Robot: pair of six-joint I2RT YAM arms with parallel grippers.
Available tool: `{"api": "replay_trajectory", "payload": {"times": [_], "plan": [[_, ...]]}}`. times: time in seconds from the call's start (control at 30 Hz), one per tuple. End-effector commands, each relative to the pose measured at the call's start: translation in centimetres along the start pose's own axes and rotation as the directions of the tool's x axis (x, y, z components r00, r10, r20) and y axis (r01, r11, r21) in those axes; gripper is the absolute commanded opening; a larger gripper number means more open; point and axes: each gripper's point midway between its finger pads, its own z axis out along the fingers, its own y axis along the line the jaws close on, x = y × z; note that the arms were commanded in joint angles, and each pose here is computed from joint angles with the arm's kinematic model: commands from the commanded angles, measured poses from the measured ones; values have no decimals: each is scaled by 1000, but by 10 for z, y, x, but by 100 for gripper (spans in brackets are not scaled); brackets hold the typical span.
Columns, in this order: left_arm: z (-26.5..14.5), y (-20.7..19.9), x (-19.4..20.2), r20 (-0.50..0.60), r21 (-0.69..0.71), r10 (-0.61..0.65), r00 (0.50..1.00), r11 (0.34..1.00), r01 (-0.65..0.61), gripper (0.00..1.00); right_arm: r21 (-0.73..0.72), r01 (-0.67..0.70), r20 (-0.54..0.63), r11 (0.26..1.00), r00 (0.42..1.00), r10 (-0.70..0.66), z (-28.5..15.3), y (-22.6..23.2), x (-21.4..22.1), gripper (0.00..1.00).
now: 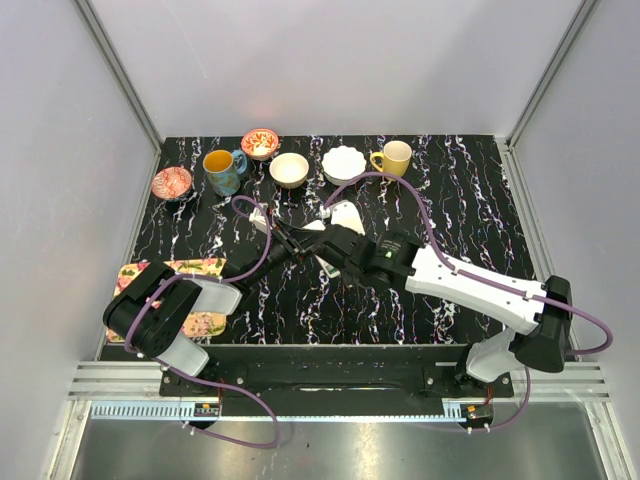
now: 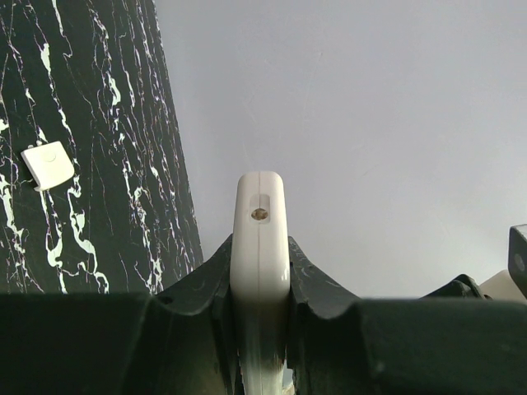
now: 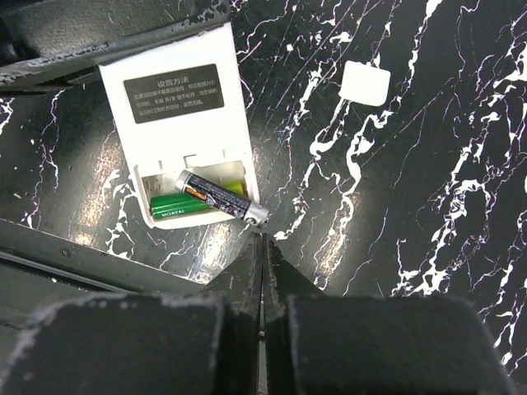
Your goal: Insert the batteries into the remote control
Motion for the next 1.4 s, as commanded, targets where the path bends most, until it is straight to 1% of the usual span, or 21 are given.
{"api": "replay_trajectory", "payload": {"times": [0.0,0.57,0.73,0.77,0.8,0.83,0.87,0.9,0.93,0.97,1.0,1.03,1.07,1.1,1.13,1.17,1.2,1.23,1.3,1.33,1.37], "plan": [[-23,-107,-1,60,416,114,992,900,-129,0,3,-14,53,1000,999,14,-2,1,-22,0],[-23,-106,0,59,414,113,992,901,-128,0,1,-6,63,1000,998,6,0,3,-32,0],[-24,-104,0,62,408,115,991,904,-130,0,2,-102,169,995,981,100,-32,-20,-48,0],[-24,-104,-1,64,407,116,991,904,-133,0,33,-138,197,990,972,129,-33,-31,-47,6],[-24,-105,-1,67,408,117,991,903,-135,0,14,-180,240,984,956,171,-46,-41,-52,10],[-25,-105,-1,67,408,119,991,903,-136,0,-36,-208,258,977,943,211,-49,-38,-56,16],[-25,-104,0,64,408,119,991,903,-135,0,-51,-228,244,972,941,233,-43,-41,-47,41],[-25,-104,-1,66,407,119,991,903,-136,0,-87,-297,257,951,916,309,-47,-52,-50,47],[-25,-105,0,65,410,120,991,902,-137,0,-172,-339,240,925,896,373,-47,-44,-52,62],[-25,-105,0,65,410,121,991,902,-137,0,-200,-368,194,908,894,405,-35,-42,-38,86],[-25,-106,-1,66,412,121,990,901,-137,0,-244,-414,195,877,865,463,-37,-51,-41,99],[-27,-108,0,67,417,124,990,898,-141,0,-349,-422,170,837,849,500,-41,-37,-46,100],[-26,-109,0,68,419,129,989,896,-146,0,-369,-449,131,814,842,523,-33,-33,-34,100],[-26,-108,-1,71,417,129,989,897,-147,0,-427,-467,146,774,809,569,-39,-34,-44,100],[-26,-111,-1,72,423,133,989,893,-151,0,-491,-473,99,731,804,586,-44,-22,-43,100],[-26,-111,-1,73,425,133,988,893,-151,0,-508,-480,73,715,803,591,-38,-18,-34,100],[-26,-112,-1,74,426,131,989,892,-150,0,-560,-475,84,679,783,616,-45,-14,-42,100],[-25,-114,-2,73,432,132,988,889,-151,0,-574,-497,66,651,764,642,-46,-13,-42,98],[-24,-117,-1,70,440,130,989,886,-147,0,-599,-500,66,626,748,661,-44,-12,-41,96],[-24,-119,-1,67,445,130,989,883,-146,0,-613,-511,37,603,744,668,-44,-10,-39,93],[-25,-121,-1,66,449,130,989,881,-146,0,-609,-522,23,597,741,671,-39,-10,-35,93]]}}
